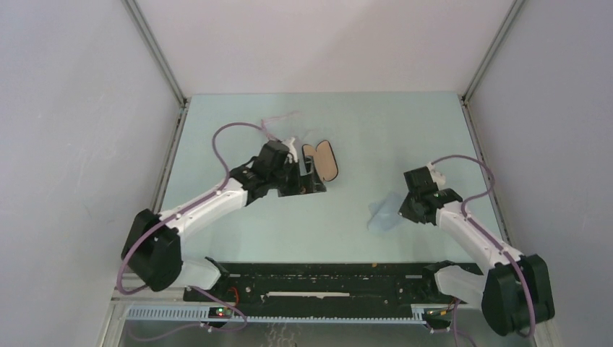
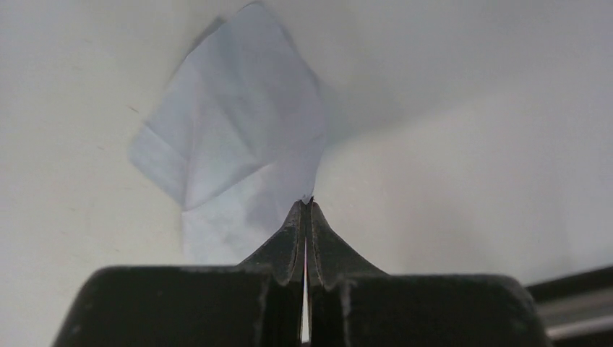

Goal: Organize the sunglasses
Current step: Fold the glasses cleaning cloth at the center of the board.

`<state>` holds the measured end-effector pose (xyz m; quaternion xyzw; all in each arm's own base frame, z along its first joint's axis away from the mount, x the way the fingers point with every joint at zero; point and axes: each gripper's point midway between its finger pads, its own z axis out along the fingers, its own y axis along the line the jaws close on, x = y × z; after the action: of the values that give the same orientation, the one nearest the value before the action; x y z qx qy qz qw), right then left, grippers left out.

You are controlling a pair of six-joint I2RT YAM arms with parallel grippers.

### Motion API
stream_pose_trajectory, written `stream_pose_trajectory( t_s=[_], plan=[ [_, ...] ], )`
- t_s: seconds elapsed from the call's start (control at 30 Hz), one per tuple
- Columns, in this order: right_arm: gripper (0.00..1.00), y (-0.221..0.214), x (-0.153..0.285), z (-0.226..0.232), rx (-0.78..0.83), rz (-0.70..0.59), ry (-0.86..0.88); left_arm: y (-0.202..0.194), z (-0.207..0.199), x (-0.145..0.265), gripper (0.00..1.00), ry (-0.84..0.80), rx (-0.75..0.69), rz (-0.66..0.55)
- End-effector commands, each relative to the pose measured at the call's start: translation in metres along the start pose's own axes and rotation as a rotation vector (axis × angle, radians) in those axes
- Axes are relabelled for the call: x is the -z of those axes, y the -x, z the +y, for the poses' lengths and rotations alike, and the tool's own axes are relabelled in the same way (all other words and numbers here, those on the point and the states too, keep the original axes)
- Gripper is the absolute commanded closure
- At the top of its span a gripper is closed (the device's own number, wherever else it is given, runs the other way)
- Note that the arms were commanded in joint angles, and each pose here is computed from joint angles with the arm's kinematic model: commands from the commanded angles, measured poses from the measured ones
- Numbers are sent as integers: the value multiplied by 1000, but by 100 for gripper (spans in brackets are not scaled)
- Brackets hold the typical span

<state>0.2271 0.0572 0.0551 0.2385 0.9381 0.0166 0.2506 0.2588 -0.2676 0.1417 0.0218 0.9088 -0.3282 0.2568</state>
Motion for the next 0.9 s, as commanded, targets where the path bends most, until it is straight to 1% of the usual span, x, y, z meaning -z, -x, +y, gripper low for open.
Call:
stream_pose_trajectory(
  t_s=[0.0,0.1,0.17,0.4,0.47,0.53,0.67,0.77,0.87],
  plan=[
    [100,-14,7,-20,-93,17,-47,5,-69,-10,0,-146,-122,35],
    [100,-16,7,-26,-108,17,-64,-13,-89,-24,0,-168,-160,107],
    [100,-15,7,-27,-112,18,-63,-25,-95,-31,0,-174,-182,152],
    [100,-8,17,-33,-134,-32,-57,-58,-107,-44,4,-177,-229,275],
    [100,-10,17,-33,-134,-25,-49,-69,-107,-53,6,-166,-228,316],
    [100,-13,16,-32,-141,-8,-39,-72,-107,-64,9,-130,-234,311],
    [100,-20,12,-30,-159,14,-22,-61,-108,-87,11,-78,-249,256],
    [100,-22,12,-29,-161,13,-14,-54,-110,-113,13,-31,-273,253],
    [100,-21,14,-30,-161,5,-8,-50,-112,-132,17,15,-290,275]
  ],
)
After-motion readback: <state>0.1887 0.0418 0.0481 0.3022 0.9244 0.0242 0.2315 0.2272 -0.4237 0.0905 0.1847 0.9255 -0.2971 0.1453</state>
